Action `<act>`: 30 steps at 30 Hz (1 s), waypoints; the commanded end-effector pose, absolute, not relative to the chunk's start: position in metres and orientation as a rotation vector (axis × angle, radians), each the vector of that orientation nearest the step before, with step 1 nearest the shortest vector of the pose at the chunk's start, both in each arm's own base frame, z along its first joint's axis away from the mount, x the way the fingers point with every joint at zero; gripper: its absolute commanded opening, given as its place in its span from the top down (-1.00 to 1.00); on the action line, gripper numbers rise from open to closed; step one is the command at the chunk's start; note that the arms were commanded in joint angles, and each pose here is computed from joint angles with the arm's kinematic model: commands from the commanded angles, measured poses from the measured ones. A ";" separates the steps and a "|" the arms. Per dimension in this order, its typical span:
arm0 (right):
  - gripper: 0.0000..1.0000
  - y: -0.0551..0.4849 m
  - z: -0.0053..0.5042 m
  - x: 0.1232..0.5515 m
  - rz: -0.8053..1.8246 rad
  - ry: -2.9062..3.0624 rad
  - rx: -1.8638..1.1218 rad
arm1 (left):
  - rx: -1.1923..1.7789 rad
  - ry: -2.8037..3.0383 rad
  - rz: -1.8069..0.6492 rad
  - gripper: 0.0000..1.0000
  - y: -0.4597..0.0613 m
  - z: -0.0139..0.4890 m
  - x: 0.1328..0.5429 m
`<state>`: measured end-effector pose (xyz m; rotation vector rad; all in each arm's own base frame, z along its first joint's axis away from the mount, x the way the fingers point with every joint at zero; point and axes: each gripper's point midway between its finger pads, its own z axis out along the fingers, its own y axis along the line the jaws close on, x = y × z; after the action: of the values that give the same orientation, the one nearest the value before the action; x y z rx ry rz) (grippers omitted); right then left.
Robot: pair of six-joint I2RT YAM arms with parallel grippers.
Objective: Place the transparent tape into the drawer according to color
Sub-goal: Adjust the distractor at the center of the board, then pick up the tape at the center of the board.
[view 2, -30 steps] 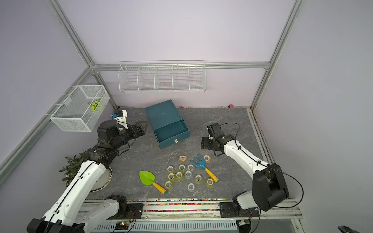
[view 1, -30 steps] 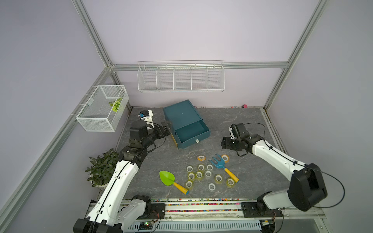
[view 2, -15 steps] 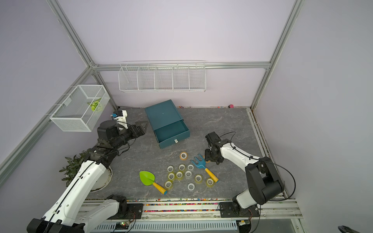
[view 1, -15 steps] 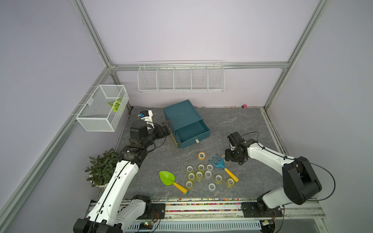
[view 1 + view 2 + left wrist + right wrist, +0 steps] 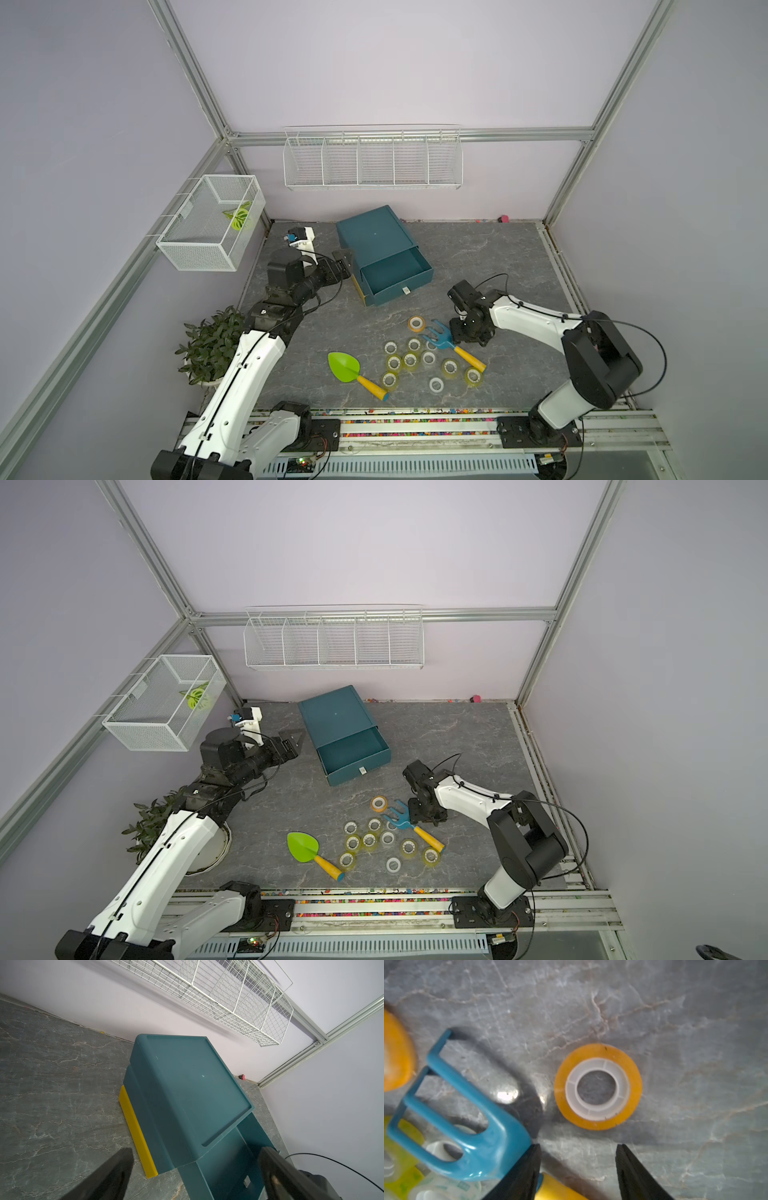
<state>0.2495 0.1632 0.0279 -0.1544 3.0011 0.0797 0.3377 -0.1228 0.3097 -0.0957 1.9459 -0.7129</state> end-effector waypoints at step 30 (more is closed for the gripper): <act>-0.31 0.146 0.006 0.282 0.033 3.029 -0.076 | -0.093 1.947 -0.706 -1.00 -0.121 0.306 0.341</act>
<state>0.2816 0.1510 0.0189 -0.0757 3.0121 0.0761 0.3398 -0.1211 0.3074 -0.1031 1.9519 -0.7089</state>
